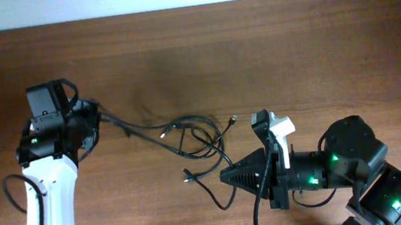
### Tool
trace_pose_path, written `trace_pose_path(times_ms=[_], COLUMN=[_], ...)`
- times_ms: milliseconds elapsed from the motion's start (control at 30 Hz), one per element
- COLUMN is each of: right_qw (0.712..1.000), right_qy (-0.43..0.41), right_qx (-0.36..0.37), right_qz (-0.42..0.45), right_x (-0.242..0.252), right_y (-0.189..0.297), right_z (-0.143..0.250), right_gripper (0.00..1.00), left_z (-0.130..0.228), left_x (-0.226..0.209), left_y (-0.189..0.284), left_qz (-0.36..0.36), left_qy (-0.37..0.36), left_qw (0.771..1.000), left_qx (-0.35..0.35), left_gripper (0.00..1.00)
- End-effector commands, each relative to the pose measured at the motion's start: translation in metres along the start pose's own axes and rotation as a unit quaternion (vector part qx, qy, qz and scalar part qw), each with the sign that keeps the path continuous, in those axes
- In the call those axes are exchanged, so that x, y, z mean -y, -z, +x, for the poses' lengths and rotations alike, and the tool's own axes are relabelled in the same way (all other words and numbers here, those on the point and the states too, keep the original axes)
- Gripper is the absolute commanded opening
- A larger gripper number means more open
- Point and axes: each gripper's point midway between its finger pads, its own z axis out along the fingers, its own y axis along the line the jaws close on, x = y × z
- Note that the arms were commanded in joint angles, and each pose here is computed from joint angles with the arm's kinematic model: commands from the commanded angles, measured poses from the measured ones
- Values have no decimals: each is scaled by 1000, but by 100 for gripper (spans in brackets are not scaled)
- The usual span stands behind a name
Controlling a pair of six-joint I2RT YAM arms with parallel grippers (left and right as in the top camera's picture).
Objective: Untangle cables
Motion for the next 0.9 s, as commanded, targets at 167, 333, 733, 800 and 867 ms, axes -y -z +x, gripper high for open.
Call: trace_pose_path(times_ms=[167, 333, 733, 800, 867], right_qw=[957, 919, 919, 910, 885], right_qy=[-75, -131, -166, -184, -250], right_qx=[28, -55, -107, -132, -157], right_qz=[280, 369, 342, 348, 360], right_x=[107, 184, 190, 204, 224], right_y=[23, -5, -22, -29, -40], right_z=[12, 46, 69, 83, 106], right_gripper=[4, 78, 99, 99, 99], left_z=[7, 35, 55, 55, 55], left_x=[-72, -66, -49, -49, -50], left_y=[2, -11, -11, -11, -11], left_qz=[-169, -141, -82, -83, -83], left_qy=[-57, -125, -166, -160, -160], left_qw=[984, 977, 970, 971, 971], left_qx=[-9, -101, -160, -159, -159], left_gripper=[5, 3, 0, 0, 0])
